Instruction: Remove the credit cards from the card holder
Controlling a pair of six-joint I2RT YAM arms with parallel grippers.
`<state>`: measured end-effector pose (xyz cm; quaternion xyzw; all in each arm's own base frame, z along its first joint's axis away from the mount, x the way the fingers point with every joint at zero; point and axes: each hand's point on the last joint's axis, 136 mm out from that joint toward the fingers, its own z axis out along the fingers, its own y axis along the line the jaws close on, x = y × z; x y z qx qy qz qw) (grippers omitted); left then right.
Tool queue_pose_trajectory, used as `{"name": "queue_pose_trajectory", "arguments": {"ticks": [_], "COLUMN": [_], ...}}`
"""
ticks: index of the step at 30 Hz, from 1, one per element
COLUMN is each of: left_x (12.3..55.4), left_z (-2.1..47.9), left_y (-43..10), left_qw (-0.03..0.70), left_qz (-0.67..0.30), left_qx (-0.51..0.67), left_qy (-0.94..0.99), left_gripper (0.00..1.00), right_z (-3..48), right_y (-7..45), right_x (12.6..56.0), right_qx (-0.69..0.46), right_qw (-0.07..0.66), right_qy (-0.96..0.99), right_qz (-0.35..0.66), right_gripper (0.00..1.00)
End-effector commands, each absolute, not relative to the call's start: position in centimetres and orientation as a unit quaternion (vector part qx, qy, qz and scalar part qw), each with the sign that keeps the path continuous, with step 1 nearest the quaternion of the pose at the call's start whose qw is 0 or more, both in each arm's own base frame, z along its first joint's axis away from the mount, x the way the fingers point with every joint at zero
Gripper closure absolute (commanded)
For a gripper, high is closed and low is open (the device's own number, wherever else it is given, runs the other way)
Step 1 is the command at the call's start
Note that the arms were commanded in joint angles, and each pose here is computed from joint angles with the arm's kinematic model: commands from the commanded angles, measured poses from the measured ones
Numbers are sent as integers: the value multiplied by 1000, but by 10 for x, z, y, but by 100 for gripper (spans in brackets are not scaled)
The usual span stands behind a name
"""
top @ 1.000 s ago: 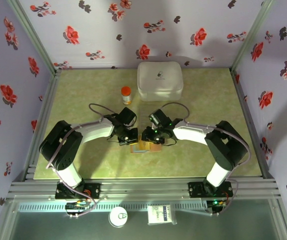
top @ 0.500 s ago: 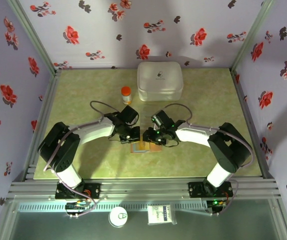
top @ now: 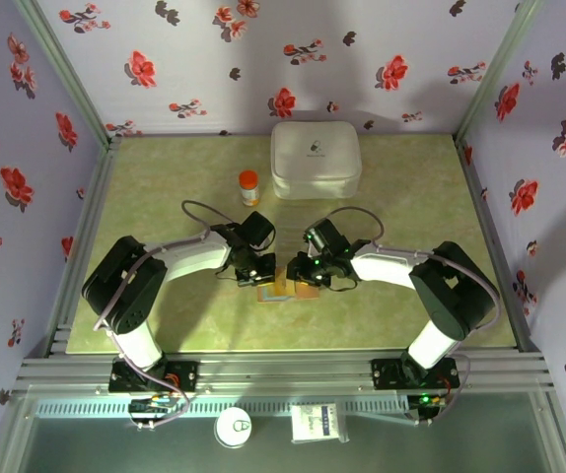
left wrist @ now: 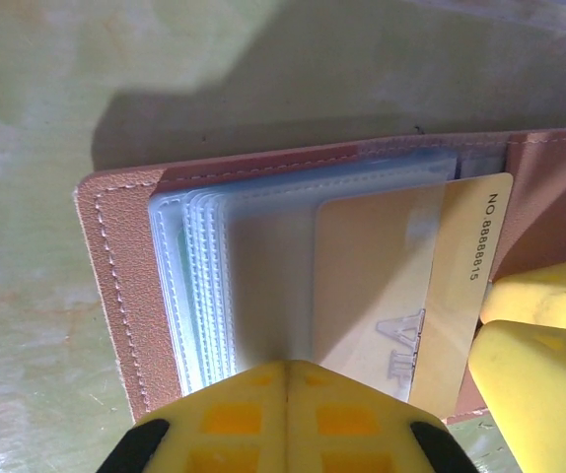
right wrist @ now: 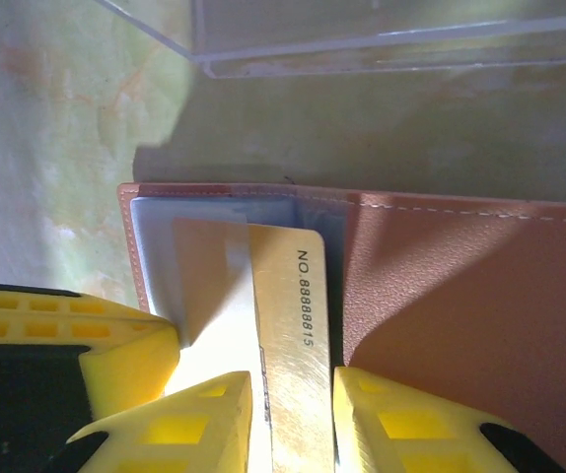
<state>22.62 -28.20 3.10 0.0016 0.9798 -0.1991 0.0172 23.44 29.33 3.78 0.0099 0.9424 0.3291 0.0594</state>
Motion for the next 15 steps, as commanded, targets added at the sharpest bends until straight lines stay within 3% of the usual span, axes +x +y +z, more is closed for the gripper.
{"name": "queue_pose_trajectory", "arguments": {"ticks": [1, 15], "left_x": [220, 220], "left_z": [22, 21], "left_y": [-268, -263], "left_qw": [11, 9], "left_qz": [-162, -147], "left_qx": [9, 10], "left_qy": [987, 989], "left_gripper": [100, 100], "right_z": [37, 23], "right_y": [294, 289], "right_x": [232, 229], "right_qx": [1, -1], "right_qw": [54, 43], "right_qy": [939, 945], "right_qz": [341, 323], "right_gripper": [72, 73]}}
